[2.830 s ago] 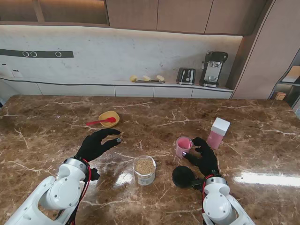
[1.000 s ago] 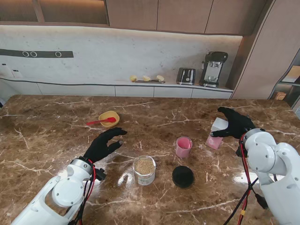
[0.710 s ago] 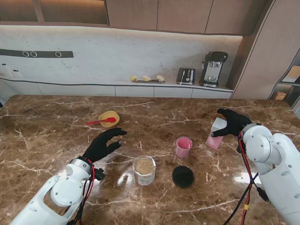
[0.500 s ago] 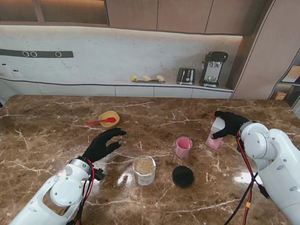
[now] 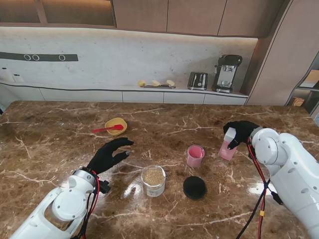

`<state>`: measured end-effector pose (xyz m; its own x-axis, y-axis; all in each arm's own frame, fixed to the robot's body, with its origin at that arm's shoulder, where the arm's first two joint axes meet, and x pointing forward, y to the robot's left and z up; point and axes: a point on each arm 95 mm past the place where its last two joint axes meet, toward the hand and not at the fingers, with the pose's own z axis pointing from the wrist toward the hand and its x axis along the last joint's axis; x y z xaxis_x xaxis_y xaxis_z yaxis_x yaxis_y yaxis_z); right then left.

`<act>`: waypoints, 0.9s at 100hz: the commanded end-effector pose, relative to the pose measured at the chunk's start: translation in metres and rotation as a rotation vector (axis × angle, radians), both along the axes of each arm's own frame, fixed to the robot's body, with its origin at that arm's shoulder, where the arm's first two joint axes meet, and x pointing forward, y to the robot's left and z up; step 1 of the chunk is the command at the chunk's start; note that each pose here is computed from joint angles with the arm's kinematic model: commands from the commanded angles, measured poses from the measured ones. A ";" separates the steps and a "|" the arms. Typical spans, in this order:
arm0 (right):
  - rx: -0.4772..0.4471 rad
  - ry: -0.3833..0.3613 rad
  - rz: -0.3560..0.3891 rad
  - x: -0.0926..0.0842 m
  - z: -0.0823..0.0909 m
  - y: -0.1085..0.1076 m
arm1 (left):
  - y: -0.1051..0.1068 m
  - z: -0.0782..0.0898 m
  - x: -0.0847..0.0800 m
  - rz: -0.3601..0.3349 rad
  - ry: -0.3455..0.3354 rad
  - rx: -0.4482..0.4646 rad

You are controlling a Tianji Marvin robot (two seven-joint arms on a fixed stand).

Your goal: Measure grain into the airtight container

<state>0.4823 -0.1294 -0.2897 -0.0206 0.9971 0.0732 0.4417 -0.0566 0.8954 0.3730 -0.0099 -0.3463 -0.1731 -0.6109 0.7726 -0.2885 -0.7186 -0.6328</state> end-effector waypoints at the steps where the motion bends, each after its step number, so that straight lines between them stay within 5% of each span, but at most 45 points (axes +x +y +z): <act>1: 0.014 0.058 -0.013 -0.007 -0.019 -0.002 | 0.000 -0.003 -0.002 0.002 0.010 0.005; 35: 0.091 -0.075 -0.037 -0.011 -0.015 -0.003 | -0.002 -0.004 -0.004 0.009 0.008 -0.006; 64: 0.160 -0.244 -0.003 -0.026 0.040 0.011 | -0.004 0.006 -0.001 0.005 -0.017 -0.037; 90: 0.259 -0.388 0.093 -0.052 0.092 0.048 | -0.007 0.020 0.003 -0.045 -0.018 -0.100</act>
